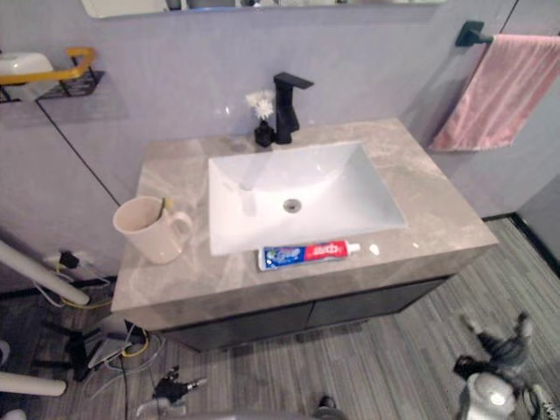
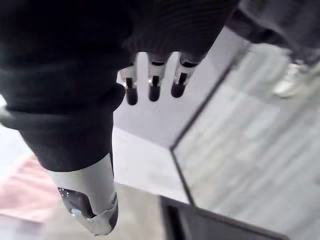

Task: Organize washtable

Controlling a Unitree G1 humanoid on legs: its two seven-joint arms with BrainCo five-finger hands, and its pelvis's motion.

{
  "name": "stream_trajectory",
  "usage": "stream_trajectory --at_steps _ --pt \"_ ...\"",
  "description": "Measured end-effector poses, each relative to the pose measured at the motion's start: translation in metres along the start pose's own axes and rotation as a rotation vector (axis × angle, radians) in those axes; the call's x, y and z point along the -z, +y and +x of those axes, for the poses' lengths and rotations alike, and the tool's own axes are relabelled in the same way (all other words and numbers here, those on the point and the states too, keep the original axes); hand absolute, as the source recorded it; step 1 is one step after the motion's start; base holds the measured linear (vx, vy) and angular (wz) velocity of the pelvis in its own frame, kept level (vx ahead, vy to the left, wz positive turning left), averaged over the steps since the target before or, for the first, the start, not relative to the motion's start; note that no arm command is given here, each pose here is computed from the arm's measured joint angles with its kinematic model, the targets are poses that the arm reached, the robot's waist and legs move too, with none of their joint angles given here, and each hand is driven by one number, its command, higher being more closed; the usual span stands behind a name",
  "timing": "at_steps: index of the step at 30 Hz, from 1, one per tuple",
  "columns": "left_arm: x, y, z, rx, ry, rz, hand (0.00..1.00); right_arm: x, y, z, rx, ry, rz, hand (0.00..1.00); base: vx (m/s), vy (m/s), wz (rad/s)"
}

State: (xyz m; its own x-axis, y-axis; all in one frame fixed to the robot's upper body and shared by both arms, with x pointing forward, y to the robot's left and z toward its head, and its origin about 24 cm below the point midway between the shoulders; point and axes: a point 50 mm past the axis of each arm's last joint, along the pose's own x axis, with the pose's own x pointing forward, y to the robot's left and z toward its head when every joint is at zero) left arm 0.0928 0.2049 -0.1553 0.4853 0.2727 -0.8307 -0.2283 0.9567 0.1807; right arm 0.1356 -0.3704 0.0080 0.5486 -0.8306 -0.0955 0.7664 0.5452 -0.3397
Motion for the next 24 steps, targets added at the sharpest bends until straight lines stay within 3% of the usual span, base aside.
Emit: stream_trajectory --at_steps 6,9,16,24 --pt "0.003 0.004 -0.002 0.012 -0.011 0.007 0.0 -0.074 -0.011 0.002 0.028 -0.335 -0.08 0.0 -0.05 -0.013 -0.15" --pt "0.005 0.006 -0.003 0.019 -0.007 0.022 0.0 -0.116 0.0 -0.004 -0.062 -0.55 -0.144 0.0 -0.08 -0.02 -0.08" --pt "0.003 0.001 -0.003 0.059 -0.029 0.05 0.0 -0.173 0.055 -0.046 -0.486 -0.95 -0.265 0.0 -0.02 -0.018 0.05" --pt "-0.004 -0.007 -0.002 0.131 -0.07 0.117 0.0 -0.178 0.121 -0.073 -0.94 -1.043 -0.339 0.0 0.01 -0.009 0.21"
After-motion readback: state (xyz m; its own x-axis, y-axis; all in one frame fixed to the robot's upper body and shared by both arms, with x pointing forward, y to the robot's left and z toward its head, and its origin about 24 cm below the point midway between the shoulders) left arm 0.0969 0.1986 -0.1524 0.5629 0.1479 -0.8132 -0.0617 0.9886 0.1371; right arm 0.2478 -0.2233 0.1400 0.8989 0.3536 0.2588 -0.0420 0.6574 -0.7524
